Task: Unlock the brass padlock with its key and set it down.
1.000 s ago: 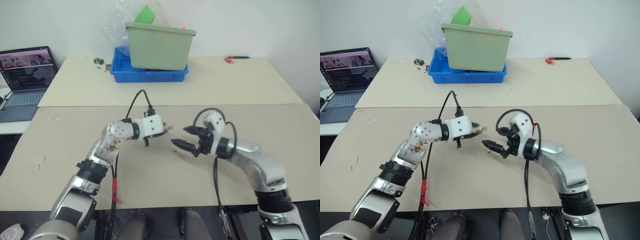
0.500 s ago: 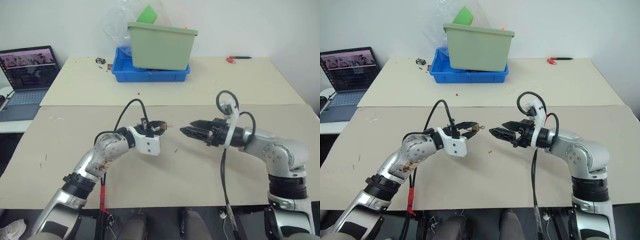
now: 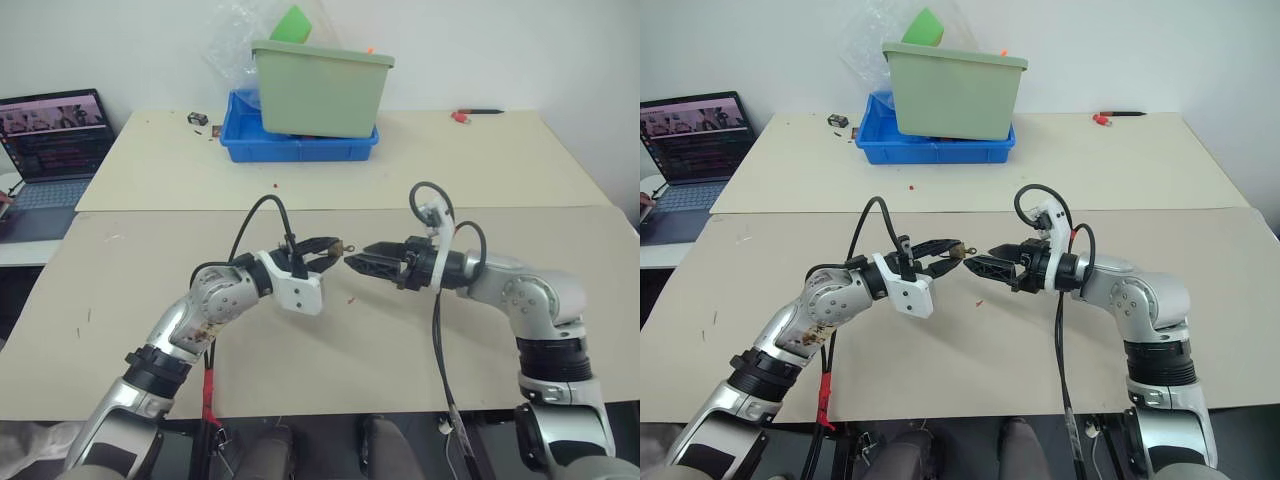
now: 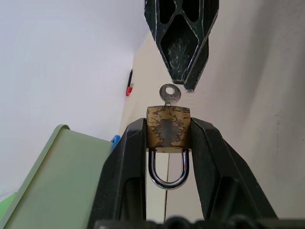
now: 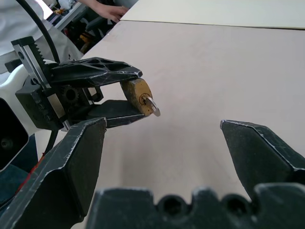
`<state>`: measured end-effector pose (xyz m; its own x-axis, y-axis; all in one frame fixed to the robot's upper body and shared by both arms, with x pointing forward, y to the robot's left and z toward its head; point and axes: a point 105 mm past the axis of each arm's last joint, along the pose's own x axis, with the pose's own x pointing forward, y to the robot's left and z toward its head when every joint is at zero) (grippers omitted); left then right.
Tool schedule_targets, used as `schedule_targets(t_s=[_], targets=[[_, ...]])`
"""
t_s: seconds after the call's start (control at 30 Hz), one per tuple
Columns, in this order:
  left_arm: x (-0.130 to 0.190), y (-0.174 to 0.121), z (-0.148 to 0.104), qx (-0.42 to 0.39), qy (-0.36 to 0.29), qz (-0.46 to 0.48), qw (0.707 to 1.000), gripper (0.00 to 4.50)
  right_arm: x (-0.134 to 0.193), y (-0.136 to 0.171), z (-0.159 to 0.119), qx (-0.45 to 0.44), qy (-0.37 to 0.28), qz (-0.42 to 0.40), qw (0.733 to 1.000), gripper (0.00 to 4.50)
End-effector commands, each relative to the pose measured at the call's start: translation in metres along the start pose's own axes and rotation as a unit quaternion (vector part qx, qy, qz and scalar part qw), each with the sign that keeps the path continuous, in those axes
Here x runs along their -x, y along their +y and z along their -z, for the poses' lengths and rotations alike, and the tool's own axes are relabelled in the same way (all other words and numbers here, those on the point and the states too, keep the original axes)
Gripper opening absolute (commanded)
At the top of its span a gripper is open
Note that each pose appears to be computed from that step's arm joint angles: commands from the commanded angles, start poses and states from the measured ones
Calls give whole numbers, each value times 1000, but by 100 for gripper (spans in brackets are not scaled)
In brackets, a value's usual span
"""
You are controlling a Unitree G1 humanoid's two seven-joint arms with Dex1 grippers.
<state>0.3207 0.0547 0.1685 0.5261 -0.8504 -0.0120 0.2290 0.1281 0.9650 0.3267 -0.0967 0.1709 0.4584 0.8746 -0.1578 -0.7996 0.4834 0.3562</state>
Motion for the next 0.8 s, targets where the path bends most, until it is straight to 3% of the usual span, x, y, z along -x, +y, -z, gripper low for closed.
schedule_targets(t_s=[0.03,0.1,0.2,0.43,0.47,0.5,0.57,0.8], targets=[[2,13,-9,-11,-20,-25,999,81,0,7,-19,24,-27,-19,999,450],[2,12,-9,-9,-22,-23,999,81,0,10,-21,21,-31,-26,999,450],[2,11,-10,-8,-24,-22,999,81,1,12,-23,17,-34,-33,999,375],[3,11,-12,-7,-26,-23,999,81,3,15,-24,10,-37,-43,998,127],[3,12,-12,-6,-28,-25,999,81,3,15,-24,10,-37,-43,998,109],[3,12,-12,-7,-28,-25,999,81,3,15,-24,9,-36,-43,998,60],[3,12,-13,-7,-29,-27,999,81,2,14,-23,9,-36,-43,998,12],[3,13,-14,-9,-31,-30,999,81,-2,16,-21,3,-33,-48,998,4]])
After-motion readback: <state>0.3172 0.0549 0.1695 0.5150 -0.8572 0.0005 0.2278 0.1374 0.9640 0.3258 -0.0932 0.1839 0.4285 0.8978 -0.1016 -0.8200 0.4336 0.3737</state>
